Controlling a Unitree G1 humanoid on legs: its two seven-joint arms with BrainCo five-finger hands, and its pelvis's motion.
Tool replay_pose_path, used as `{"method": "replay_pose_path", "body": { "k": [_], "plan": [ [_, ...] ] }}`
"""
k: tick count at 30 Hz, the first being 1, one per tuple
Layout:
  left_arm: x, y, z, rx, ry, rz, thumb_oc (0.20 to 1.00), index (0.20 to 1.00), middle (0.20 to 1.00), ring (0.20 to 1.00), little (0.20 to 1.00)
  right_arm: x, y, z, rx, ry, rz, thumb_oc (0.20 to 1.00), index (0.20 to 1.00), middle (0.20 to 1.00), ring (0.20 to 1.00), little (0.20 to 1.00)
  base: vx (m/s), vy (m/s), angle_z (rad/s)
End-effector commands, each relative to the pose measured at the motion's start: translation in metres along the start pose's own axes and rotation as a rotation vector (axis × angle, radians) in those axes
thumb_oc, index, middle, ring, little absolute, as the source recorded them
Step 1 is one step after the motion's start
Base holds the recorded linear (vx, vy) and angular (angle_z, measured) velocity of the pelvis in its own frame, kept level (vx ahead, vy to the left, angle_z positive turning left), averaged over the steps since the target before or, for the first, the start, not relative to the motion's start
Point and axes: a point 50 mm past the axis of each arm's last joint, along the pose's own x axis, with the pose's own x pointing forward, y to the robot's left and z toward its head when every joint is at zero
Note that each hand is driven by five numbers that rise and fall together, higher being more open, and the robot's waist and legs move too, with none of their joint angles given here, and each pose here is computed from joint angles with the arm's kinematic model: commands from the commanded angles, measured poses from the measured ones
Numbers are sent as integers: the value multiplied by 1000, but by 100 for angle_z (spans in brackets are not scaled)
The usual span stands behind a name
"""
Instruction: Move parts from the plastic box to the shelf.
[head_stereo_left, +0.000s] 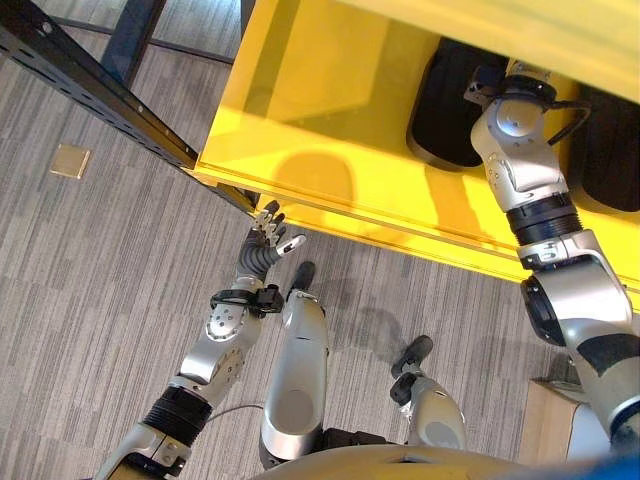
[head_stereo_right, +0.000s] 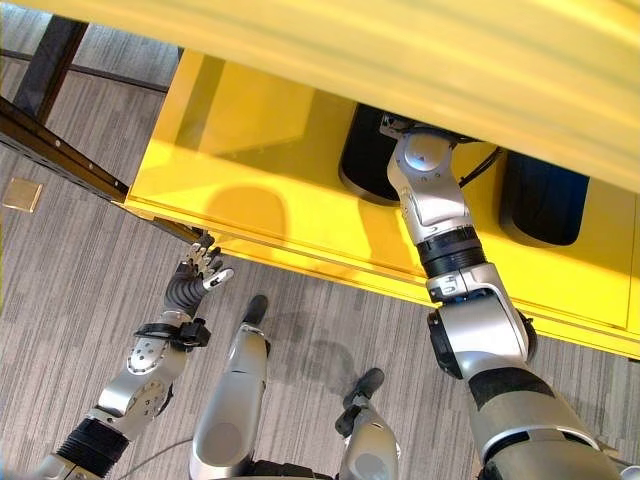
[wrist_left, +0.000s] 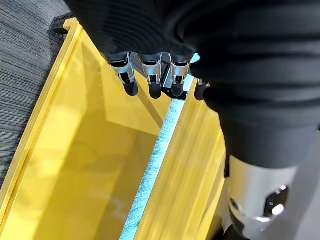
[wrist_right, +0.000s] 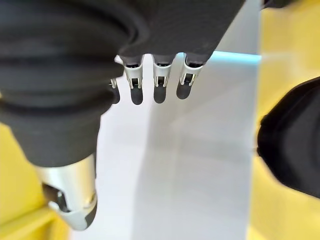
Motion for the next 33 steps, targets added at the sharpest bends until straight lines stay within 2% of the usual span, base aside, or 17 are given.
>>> {"method": "replay_pose_path", "body": {
  "k": [1,12,19,23,26,33],
  "plan": [
    [-5,0,4,-12,-52,13,1000,1000,1000,1000,1000,6,-24,25,20,-169,-69,1000,1000,1000,1000,1000,0,0,0],
    [-11,1,27,15,-157,-6,1000,1000,1000,1000,1000,-58,-57,2,105,-131,-36,1000,1000,1000,1000,1000,-4,-5,-2],
    [-15,-13,62,54,-301,-139,1000,1000,1000,1000,1000,-103,-75,-12,145,-47,15,1000,1000,1000,1000,1000,-5,-10,1],
    [-16,-19,75,61,-357,-182,1000,1000,1000,1000,1000,-115,-80,-14,162,-19,43,1000,1000,1000,1000,1000,-8,-15,-1],
    [-16,-32,111,75,-538,-242,1000,1000,1000,1000,1000,-129,-88,-14,168,3,76,1000,1000,1000,1000,1000,-25,-25,1],
    [-15,-50,148,79,-730,-289,1000,1000,1000,1000,1000,-143,-88,-17,195,56,123,1000,1000,1000,1000,1000,0,-12,-6]
  ]
}}
